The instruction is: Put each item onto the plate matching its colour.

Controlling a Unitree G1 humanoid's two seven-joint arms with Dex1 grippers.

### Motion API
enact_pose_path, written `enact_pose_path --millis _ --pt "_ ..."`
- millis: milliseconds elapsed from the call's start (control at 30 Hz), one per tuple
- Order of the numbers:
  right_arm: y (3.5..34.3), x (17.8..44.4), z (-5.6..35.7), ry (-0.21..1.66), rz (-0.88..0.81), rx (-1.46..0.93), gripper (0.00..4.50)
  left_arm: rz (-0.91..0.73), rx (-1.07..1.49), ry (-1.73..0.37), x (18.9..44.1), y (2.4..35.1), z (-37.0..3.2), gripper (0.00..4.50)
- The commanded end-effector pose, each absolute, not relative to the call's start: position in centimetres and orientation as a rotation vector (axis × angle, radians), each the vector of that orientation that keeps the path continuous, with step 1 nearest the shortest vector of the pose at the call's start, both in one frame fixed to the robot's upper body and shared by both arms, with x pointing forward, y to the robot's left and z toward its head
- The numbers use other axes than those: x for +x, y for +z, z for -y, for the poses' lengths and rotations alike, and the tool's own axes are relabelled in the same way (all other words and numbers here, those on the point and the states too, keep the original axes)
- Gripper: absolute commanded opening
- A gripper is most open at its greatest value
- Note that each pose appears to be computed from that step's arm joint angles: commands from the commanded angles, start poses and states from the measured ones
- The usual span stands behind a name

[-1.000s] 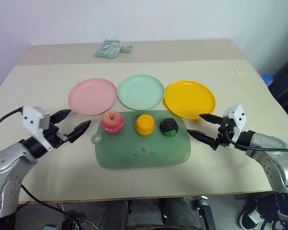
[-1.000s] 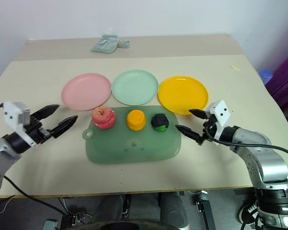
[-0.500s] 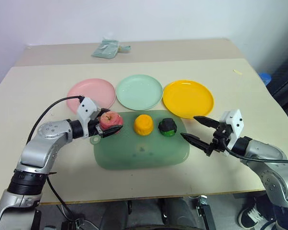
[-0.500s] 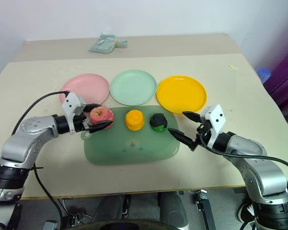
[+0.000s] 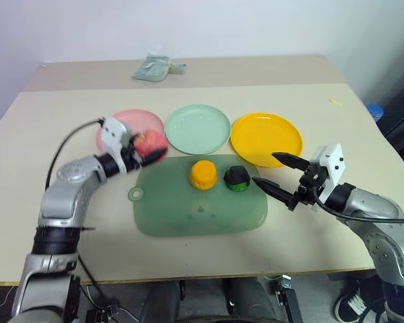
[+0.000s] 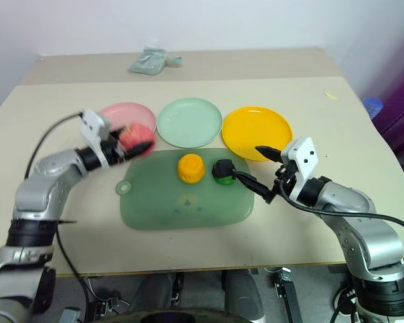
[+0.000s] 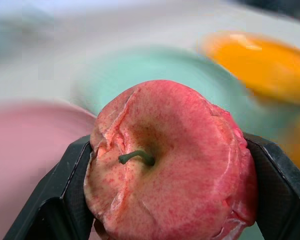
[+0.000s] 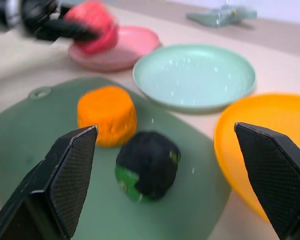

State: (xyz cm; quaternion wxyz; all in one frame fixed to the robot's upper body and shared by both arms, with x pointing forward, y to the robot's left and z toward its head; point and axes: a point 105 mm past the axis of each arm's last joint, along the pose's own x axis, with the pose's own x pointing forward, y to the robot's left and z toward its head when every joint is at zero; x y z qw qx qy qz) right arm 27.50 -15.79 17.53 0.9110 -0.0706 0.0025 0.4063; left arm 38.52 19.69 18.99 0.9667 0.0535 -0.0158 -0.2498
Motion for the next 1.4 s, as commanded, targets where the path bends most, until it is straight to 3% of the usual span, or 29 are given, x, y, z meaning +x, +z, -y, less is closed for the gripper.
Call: enact_pose_path --millis 33,167,233,267,433,667,933,1167,1333,1400 --pt "18.6 27.8 15.4 0.855 0.036 -0.165 4.50 -0.003 0.154 -0.243 41.1 18.7 -23.4 3.32" --pt "18.9 28.1 15.1 0.862 0.046 -0.169 4.50 -0.072 0.142 -0.139 42.6 17.1 -24.9 3.32" --pt "19.3 28.3 14.8 0.868 0.056 -0.156 4.50 -0.077 0.128 -0.139 42.8 16.8 -25.0 4.35" --pt "19.5 28.2 14.5 0.883 0.055 -0.144 4.50 -0.064 0.119 -0.143 42.9 16.9 -25.1 4.47" --pt "19.5 27.5 11.3 0.984 0.033 -0.166 4.50 0.063 0.078 -0.156 41.7 19.0 -26.2 4.47" --pt "17.2 29.1 6.4 1.007 -0.029 -0.248 4.50 0.196 0.264 -0.277 35.7 21.0 -27.4 4.47" --pt "15.2 32.4 3.7 0.930 -0.171 -0.248 4.50 -0.043 0.372 -0.775 26.6 15.3 -21.1 4.47" --pt "13.4 32.0 3.2 0.963 -0.279 -0.239 4.50 -0.073 0.314 -0.847 24.3 13.6 -18.4 4.47" --pt "15.0 32.4 2.7 0.949 -0.214 -0.220 2.94 -0.073 0.290 -0.873 24.0 13.0 -17.3 4.50" --pt "17.3 32.8 2.9 0.925 -0.134 -0.185 2.79 -0.071 0.283 -0.887 23.9 12.9 -16.9 4.50"
